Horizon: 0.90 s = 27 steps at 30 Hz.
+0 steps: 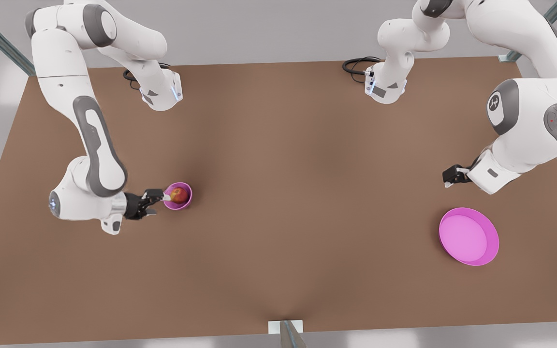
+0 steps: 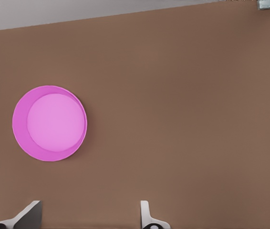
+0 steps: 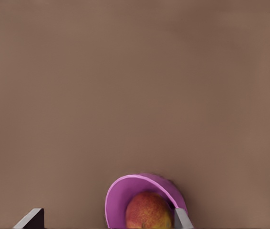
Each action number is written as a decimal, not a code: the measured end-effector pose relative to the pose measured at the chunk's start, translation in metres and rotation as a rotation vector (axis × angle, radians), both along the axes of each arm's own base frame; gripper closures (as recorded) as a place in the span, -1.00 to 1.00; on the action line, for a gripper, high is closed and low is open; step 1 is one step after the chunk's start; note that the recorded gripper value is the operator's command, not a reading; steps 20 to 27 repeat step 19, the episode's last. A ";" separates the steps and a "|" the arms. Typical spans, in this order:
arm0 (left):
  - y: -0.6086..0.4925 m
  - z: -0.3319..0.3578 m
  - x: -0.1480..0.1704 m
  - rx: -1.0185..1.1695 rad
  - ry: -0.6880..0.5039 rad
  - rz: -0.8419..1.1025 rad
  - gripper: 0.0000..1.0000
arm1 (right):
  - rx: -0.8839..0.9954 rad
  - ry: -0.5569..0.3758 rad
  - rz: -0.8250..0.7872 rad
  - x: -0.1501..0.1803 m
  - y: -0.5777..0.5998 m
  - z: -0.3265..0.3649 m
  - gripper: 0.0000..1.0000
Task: Use the left arm to pick up the apple from the plate, transfer it to the gripper of the right arm, and then use the right arm to place it into the bowl
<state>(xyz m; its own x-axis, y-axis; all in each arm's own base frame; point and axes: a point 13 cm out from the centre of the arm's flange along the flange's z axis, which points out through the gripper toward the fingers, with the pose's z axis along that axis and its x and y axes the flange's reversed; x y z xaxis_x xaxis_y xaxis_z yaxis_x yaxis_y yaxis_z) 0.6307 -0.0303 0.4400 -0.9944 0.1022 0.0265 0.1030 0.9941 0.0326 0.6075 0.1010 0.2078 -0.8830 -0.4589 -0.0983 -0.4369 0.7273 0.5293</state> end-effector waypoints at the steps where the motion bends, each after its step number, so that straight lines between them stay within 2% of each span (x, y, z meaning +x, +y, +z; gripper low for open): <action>1: 0.000 0.000 0.000 0.000 -0.001 0.010 -1.00 | -0.057 -0.097 0.047 0.032 -0.003 0.043 -1.00; 3: -0.001 0.000 0.000 0.001 -0.001 0.028 -1.00 | -0.192 -0.260 0.149 0.067 0.006 0.132 -1.00; 4: -0.001 0.000 0.000 0.002 -0.001 0.037 -1.00 | -0.256 -0.321 0.208 0.069 0.027 0.173 -1.00; 6: -0.001 -0.001 0.001 0.003 -0.001 0.056 -1.00 | -0.363 -0.370 0.232 0.056 0.039 0.233 -1.00; 10: -0.007 -0.005 0.006 0.004 -0.003 0.082 -1.00 | -0.530 -0.292 0.075 0.025 -0.036 0.256 -1.00; 13: -0.009 -0.006 0.007 0.005 -0.002 0.100 -1.00 | -0.591 -0.217 -0.042 0.020 -0.075 0.239 -1.00; 19: -0.009 -0.006 0.007 0.005 -0.002 0.134 -1.00 | -0.608 -0.170 -0.149 0.018 -0.061 0.230 -1.00; 27: -0.009 -0.006 0.007 0.005 -0.002 0.134 -1.00 | -0.608 -0.170 -0.149 0.018 -0.061 0.230 -1.00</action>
